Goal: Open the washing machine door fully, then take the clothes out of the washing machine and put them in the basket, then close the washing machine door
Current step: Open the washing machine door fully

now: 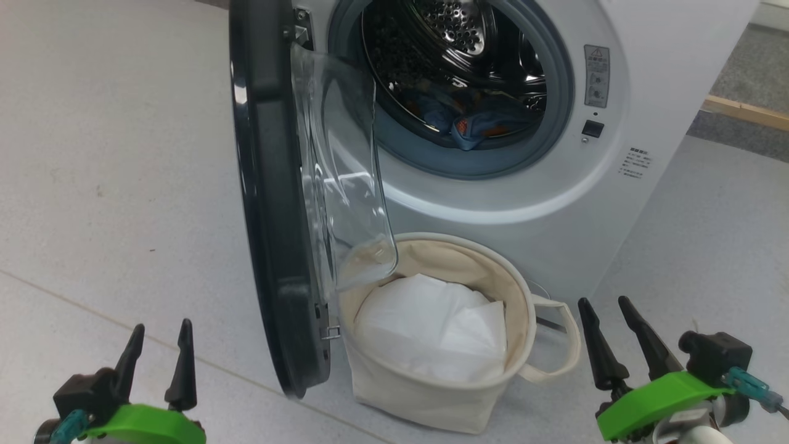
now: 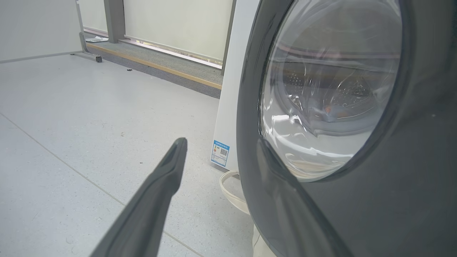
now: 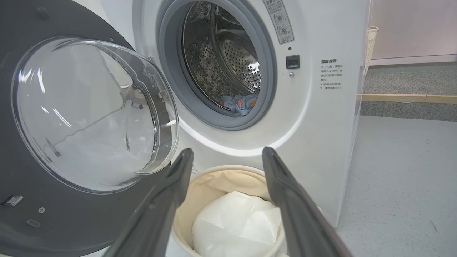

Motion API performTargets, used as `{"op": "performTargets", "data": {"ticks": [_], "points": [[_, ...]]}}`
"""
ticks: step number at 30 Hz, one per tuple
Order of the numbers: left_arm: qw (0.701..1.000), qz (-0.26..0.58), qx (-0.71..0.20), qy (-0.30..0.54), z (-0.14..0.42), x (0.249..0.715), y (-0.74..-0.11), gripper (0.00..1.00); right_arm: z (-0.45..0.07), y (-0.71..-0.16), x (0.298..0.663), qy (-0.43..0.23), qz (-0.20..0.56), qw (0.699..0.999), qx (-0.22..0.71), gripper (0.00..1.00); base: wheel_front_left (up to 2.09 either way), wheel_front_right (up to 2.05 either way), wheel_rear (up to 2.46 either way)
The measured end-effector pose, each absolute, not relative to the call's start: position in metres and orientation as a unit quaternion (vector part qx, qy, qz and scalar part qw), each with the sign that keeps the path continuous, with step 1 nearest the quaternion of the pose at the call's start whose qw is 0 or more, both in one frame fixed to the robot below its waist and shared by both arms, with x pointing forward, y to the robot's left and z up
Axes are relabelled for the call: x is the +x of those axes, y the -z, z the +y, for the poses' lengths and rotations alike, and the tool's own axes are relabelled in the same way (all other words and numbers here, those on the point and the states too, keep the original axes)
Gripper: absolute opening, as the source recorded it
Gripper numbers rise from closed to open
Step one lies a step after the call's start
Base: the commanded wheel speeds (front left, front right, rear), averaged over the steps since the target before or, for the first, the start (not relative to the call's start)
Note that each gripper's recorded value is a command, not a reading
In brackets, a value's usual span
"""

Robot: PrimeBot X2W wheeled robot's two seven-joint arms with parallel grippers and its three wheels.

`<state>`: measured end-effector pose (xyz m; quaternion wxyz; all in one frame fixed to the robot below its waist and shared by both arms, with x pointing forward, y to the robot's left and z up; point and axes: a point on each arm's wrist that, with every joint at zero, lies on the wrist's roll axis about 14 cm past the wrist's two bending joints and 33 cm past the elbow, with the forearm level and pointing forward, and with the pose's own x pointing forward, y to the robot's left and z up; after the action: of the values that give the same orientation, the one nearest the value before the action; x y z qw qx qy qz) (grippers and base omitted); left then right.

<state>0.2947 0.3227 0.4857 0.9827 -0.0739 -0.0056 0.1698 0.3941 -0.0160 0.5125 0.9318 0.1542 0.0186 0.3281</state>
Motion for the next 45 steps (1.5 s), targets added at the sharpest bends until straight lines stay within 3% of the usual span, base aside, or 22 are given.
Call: {"op": "performTargets", "data": {"ticks": [2,3,4,13,18,22,30,35,45], "points": [[0.982,-0.007,-0.078,-0.171,0.323,0.294,-0.486,0.97,-0.015,-0.513,0.393,-0.330,0.018,0.931,0.154,1.00,0.00,0.00,0.00],[0.982,-0.009,-0.080,-0.172,0.323,0.294,-0.487,0.64,-0.015,-0.513,0.393,-0.330,0.018,0.931,0.154,1.00,0.00,0.00,0.00],[0.982,-0.013,-0.082,-0.172,0.324,0.294,-0.489,0.00,-0.014,-0.513,0.393,-0.331,0.019,0.931,0.155,1.00,0.00,0.00,0.00],[0.977,-0.124,-0.091,-0.145,0.311,0.302,-0.556,0.00,-0.009,-0.517,0.392,-0.337,0.017,0.928,0.161,1.00,0.00,0.00,0.00],[0.963,-0.244,-0.078,-0.087,0.274,0.302,-0.634,0.00,-0.004,-0.519,0.390,-0.343,0.017,0.925,0.165,1.00,0.00,0.00,0.00],[0.954,-0.289,-0.075,-0.022,0.230,0.300,-0.668,0.00,-0.002,-0.520,0.389,-0.345,0.017,0.924,0.166,1.00,0.00,0.00,0.00],[0.974,-0.195,-0.081,0.075,0.161,0.317,-0.638,0.00,-0.005,-0.521,0.389,-0.339,0.014,0.925,0.171,1.00,0.00,0.00,0.00],[0.989,-0.106,-0.084,0.056,0.166,0.329,-0.592,0.00,-0.009,-0.521,0.389,-0.333,0.013,0.927,0.173,1.00,0.00,0.00,0.00],[0.994,-0.049,-0.096,0.004,0.193,0.327,-0.554,0.00,-0.002,-0.518,0.391,-0.340,0.019,0.923,0.177,1.00,0.00,0.00,0.00]]}}
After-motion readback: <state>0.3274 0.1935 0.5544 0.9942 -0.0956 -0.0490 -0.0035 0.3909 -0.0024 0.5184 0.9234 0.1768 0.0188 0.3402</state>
